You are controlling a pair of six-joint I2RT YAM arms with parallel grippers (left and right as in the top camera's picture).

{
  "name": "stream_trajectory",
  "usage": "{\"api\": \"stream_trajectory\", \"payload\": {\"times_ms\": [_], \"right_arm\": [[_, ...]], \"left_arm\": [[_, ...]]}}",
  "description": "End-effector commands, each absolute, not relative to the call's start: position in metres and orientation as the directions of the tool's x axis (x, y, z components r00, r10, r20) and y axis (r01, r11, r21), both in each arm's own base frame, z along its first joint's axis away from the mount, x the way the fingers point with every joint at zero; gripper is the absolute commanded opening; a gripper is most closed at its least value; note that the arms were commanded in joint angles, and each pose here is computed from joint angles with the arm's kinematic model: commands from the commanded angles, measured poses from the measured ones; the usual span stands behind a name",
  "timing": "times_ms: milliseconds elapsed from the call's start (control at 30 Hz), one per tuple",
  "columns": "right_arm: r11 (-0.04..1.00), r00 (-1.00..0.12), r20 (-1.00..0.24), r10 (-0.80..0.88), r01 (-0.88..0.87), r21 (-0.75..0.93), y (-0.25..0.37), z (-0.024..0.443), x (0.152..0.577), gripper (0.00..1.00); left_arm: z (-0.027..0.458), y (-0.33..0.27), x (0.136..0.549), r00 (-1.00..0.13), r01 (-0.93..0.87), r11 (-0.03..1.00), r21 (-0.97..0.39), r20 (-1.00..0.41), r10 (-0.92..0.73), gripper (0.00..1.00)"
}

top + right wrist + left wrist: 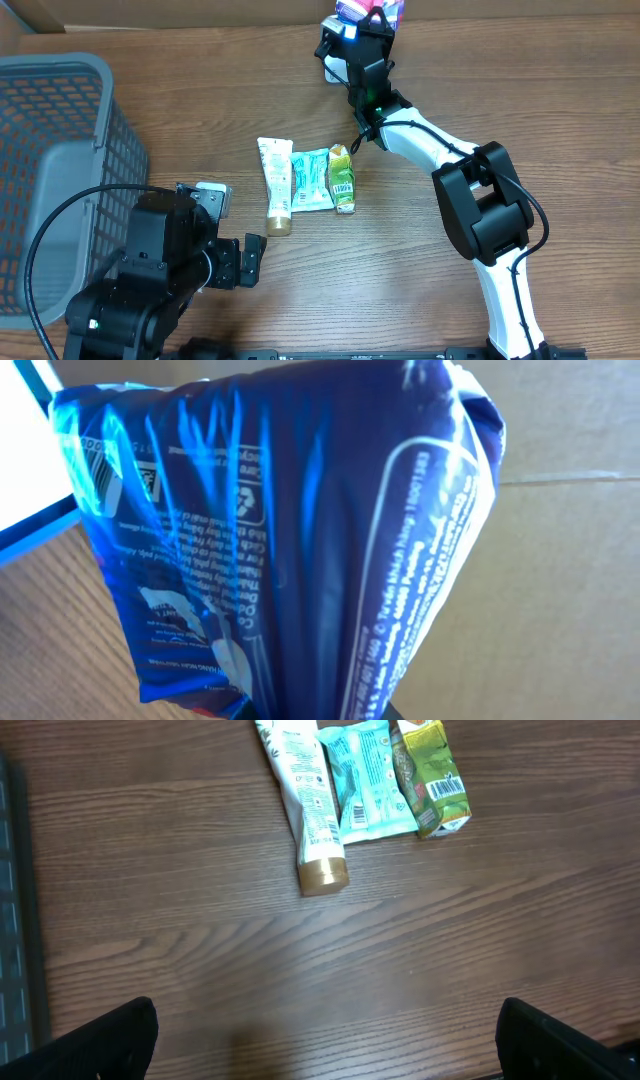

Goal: Scan the item barcode
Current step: 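Hold the purple pack barcode in front of the scanner with right gripper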

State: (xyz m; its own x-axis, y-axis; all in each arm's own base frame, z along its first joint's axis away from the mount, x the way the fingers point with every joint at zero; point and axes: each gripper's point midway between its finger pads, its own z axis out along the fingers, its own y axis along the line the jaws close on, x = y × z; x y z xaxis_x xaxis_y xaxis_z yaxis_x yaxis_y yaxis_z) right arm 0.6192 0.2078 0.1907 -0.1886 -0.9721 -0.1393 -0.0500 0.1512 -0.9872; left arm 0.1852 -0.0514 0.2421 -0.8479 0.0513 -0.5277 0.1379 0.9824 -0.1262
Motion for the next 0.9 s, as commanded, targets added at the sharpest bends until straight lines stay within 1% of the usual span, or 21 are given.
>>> {"api": "stream_trajectory", "payload": {"times_ms": [0,200,333,400,500,633,800,867], "right_arm": [[0.192,-0.173,-0.187,-0.967,-0.008,-0.981,0.212,0.21,0.618,0.04],[0.2,-0.155,-0.191,-0.969,-0.046,-0.979,0.217,0.201,0.618,0.04],[0.25,-0.163,-0.239,-0.957,-0.046,-0.967,0.214,0.198,0.618,0.04],[0.258,-0.171,-0.248,-0.953,-0.039,-0.965,0.213,0.199,0.618,0.04],[0.271,-0.182,-0.266,-0.946,0.0,-0.963,0.211,0.208,0.618,0.04],[0.306,-0.177,-0.315,-0.932,0.077,-0.949,0.215,0.23,0.612,0.04],[0.283,-0.177,-0.281,-0.943,0.012,-0.959,0.226,0.249,0.595,0.04],[0.303,-0.174,-0.294,-0.94,-0.027,-0.953,0.226,0.257,0.588,0.04]], "left_arm": [[0.242,-0.049,0.187,-0.848,0.117,0.985,-0.124,-0.529,0.034,1.0],[0.242,-0.049,0.187,-0.848,0.117,0.985,-0.124,-0.529,0.034,1.0],[0.242,-0.049,0.187,-0.848,0.117,0.985,-0.124,-0.529,0.034,1.0],[0.242,-0.049,0.187,-0.848,0.117,0.985,-0.124,-0.529,0.034,1.0],[0.242,-0.049,0.187,-0.848,0.117,0.985,-0.124,-0.529,0.034,1.0],[0.242,-0.049,0.187,-0.848,0.117,0.985,-0.124,-0.529,0.034,0.99],[0.242,-0.049,0.187,-0.848,0.117,0.985,-0.124,-0.529,0.034,1.0],[0.242,-0.049,0.187,-0.848,0.117,0.985,-0.124,-0.529,0.034,1.0]]}}
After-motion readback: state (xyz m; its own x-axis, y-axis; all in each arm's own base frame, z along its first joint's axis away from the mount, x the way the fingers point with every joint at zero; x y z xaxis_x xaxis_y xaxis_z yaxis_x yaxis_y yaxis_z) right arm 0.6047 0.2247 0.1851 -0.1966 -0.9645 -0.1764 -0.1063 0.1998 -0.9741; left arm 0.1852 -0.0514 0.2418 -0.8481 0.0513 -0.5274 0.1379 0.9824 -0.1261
